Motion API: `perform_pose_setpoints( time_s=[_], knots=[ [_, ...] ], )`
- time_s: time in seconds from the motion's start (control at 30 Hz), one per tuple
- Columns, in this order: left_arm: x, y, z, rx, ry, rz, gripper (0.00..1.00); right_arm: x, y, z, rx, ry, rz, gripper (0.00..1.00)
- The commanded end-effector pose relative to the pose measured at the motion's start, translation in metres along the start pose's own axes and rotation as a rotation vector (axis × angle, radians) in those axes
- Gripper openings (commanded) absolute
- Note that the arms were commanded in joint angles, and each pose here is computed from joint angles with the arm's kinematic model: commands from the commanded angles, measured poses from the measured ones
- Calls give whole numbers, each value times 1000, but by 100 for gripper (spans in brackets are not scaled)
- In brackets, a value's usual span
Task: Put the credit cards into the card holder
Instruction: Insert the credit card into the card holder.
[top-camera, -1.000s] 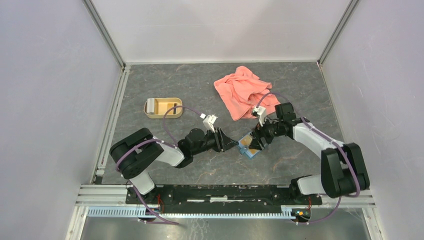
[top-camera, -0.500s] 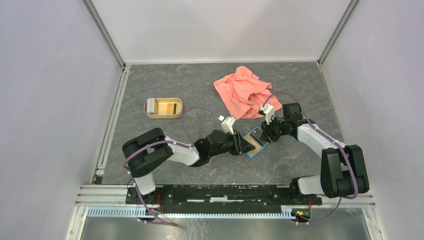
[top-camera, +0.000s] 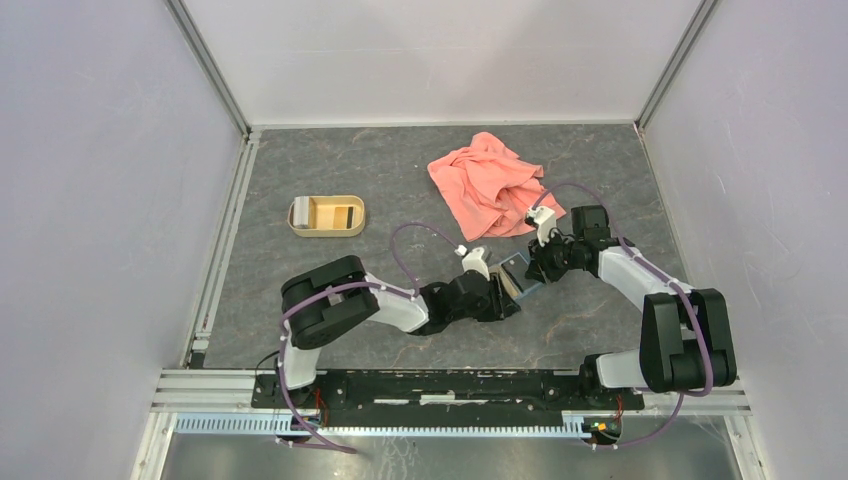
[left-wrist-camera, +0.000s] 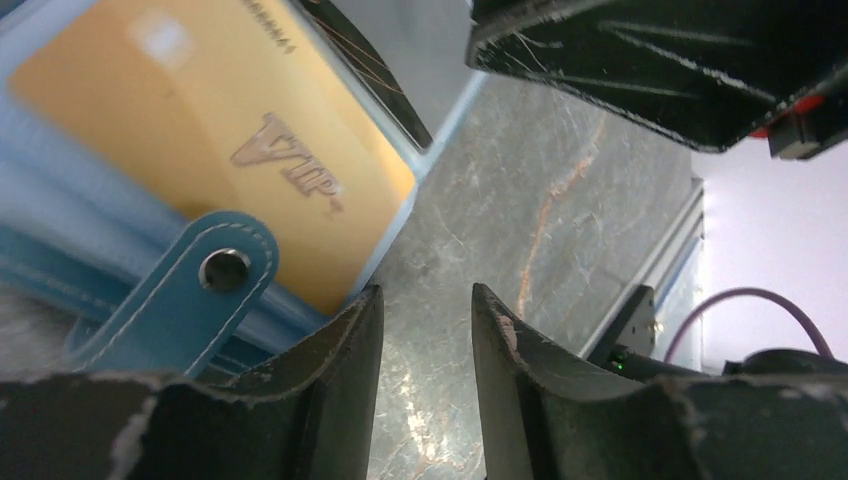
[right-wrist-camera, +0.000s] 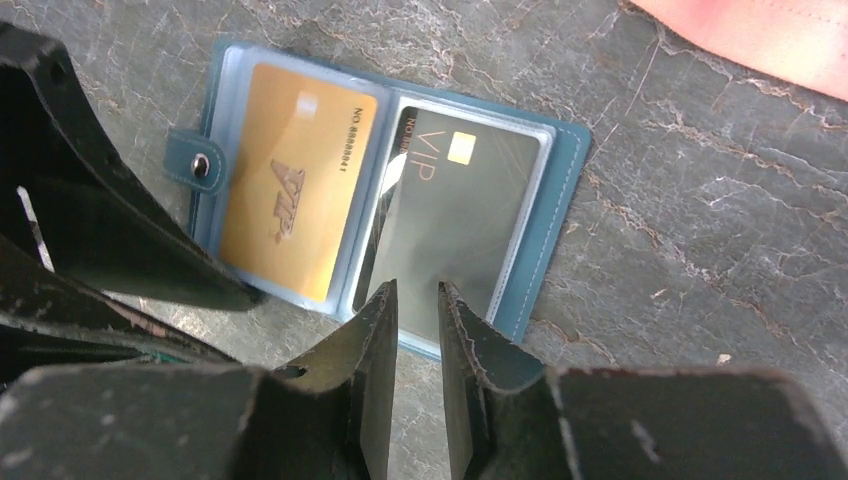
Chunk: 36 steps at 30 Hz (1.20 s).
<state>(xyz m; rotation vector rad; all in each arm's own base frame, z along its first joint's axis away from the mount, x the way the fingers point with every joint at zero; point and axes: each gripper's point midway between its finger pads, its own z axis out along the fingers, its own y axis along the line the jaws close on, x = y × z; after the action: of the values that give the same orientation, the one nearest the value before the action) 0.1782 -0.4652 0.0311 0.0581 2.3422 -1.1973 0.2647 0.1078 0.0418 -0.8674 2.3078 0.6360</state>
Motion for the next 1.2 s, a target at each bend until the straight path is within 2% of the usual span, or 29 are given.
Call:
perform_pose_setpoints(
  time_s=[0.0,0.23,0.4,0.5,0.6,0.77,0.9,1.0,1.17],
  knots=[
    [-29,30,-13,-190,-137,-4,46,-8,1,1,-18,-32,-13,28],
    [-35,56,-37,-256,-184,9,49,-5,17,6,-116,-39,-1,31],
    [-50,52,-50,-228,-181,102,53,-12,28,4,-169,-86,-26,42],
    [-62,35,-59,-164,-184,226,64,-16,34,4,-199,-114,-27,41],
    [-77,13,-72,-67,-236,301,81,-18,37,8,-224,-125,9,39],
    [-92,-1,-74,43,-215,291,95,-21,40,16,-275,-137,93,29],
    [-103,-4,-74,156,-194,198,97,-23,40,21,-298,-130,163,27],
    [-110,-7,-75,169,-215,203,97,-27,40,24,-321,-130,196,27],
    [-106,-16,-67,221,-186,174,84,-36,39,31,-360,-132,235,23]
  ],
)
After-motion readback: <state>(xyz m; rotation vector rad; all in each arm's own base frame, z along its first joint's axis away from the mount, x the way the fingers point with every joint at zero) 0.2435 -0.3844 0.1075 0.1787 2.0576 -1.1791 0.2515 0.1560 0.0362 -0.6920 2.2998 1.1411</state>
